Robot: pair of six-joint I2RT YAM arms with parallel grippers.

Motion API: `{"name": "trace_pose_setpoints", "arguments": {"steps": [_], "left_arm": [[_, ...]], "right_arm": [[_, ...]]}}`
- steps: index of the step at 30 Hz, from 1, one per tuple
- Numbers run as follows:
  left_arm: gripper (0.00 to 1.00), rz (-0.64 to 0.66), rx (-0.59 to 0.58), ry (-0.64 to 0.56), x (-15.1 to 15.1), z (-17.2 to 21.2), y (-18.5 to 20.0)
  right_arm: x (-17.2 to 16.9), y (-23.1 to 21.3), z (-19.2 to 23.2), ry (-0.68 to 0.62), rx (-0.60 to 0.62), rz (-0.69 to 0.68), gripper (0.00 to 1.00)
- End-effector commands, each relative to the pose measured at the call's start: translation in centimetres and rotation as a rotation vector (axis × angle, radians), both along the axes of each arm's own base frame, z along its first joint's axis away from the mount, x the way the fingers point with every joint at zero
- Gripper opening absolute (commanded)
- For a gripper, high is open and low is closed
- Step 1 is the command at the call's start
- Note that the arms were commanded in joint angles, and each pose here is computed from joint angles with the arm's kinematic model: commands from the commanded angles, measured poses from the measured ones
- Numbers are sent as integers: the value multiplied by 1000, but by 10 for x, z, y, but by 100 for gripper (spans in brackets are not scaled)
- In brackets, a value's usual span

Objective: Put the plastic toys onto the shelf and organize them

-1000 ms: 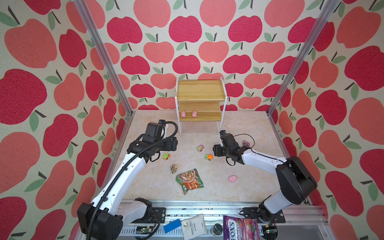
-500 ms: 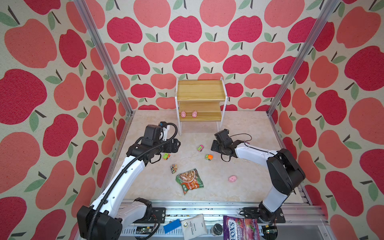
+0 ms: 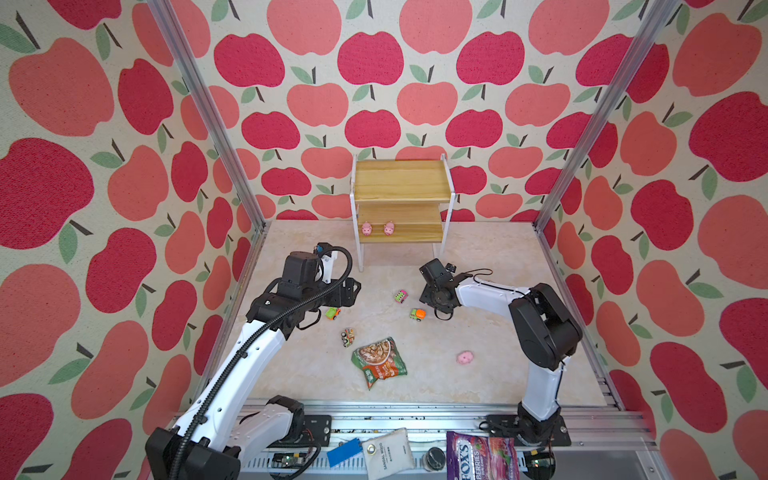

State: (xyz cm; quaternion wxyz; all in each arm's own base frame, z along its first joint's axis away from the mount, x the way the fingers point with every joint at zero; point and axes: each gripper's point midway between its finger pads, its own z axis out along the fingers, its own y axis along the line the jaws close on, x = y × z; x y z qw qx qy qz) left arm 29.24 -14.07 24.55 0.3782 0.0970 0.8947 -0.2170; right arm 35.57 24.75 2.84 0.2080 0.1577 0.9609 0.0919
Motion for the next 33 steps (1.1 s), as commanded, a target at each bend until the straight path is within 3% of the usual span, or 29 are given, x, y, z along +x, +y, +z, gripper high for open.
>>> {"name": "trace_pose_setpoints", "arguments": {"steps": [1, 4, 9, 14, 20, 28, 33], "left_arm": [[91, -6, -15, -7, -1, 1, -2], [91, -2, -10, -12, -2, 2, -1], [91, -10, -18, -17, -2, 2, -3], [91, -15, -13, -13, -2, 0, -4], [91, -28, -14, -4, 0, -4, -7], [91, -39, -5, 0, -1, -8, -9], [92, -48, -4, 5, -1, -9, -10]], "right_arm": [[-10, -1, -8, 53, -18, 13, 46], [-12, -2, -3, 44, -39, 76, 40], [-16, -1, 5, 40, -40, 346, 40], [-23, -30, 9, 75, -226, 579, 41], [-19, -57, 6, 86, -399, 706, 43], [-18, -72, 4, 97, -410, 720, 74], [-25, -74, 8, 100, -391, 699, 83]]}}
